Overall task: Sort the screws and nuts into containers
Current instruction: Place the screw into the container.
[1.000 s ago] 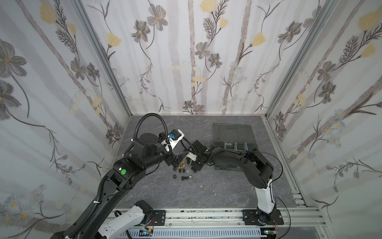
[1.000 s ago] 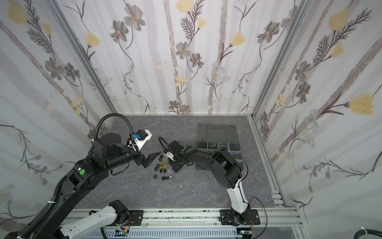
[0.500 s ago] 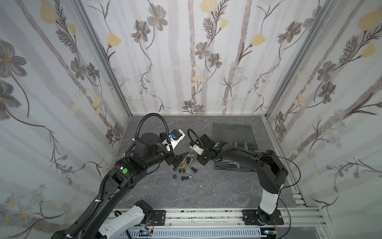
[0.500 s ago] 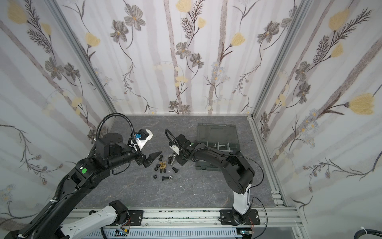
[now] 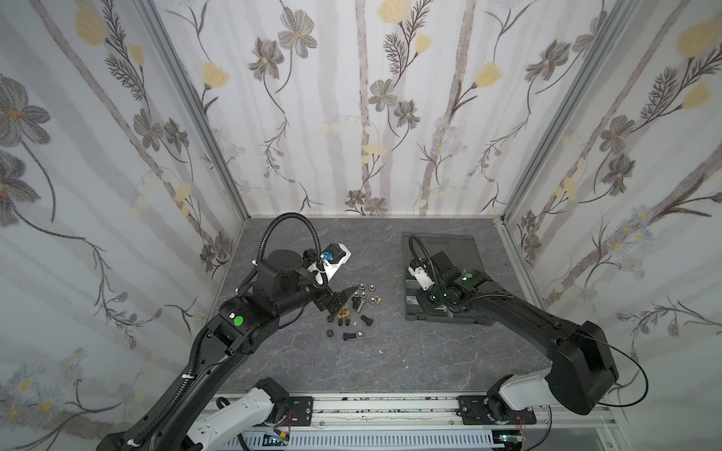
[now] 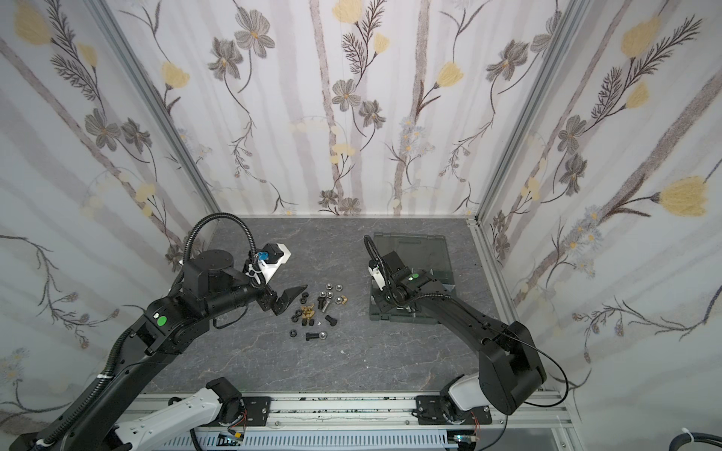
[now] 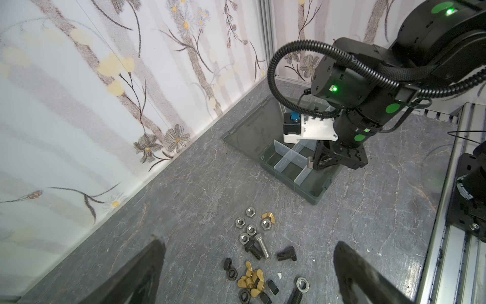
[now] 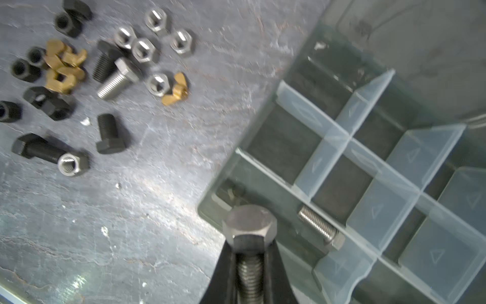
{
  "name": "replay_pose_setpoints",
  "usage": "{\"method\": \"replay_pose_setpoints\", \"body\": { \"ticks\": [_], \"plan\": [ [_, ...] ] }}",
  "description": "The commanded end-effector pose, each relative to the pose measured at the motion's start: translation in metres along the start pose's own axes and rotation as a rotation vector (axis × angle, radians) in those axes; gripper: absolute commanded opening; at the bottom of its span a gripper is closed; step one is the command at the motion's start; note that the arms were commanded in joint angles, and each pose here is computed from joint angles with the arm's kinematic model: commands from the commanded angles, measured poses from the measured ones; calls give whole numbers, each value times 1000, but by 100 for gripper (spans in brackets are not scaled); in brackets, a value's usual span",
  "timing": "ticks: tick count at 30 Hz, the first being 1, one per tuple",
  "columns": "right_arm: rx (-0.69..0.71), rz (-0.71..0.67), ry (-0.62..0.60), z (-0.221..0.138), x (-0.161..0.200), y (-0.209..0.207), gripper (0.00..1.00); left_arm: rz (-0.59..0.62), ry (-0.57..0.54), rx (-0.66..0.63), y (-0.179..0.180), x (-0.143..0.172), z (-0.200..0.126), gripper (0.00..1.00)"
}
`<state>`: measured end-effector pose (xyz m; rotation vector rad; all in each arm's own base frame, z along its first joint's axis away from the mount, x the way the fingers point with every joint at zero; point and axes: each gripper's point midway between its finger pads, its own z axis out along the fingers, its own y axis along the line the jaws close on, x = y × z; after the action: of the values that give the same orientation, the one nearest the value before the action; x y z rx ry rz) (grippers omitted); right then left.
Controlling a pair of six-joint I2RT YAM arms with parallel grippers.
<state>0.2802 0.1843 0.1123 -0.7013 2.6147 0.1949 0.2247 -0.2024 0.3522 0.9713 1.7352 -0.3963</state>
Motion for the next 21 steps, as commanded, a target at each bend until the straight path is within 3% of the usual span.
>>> {"method": "replay_pose_setpoints", "body": {
  "ticks": [1, 21],
  "plan": [
    [21, 64, 42, 5, 19, -8, 0, 21, -40, 2, 0, -10, 0, 100],
    [21, 152, 113, 48, 20, -23, 0, 22, -35, -7, 0, -7, -5, 100]
  ]
}}
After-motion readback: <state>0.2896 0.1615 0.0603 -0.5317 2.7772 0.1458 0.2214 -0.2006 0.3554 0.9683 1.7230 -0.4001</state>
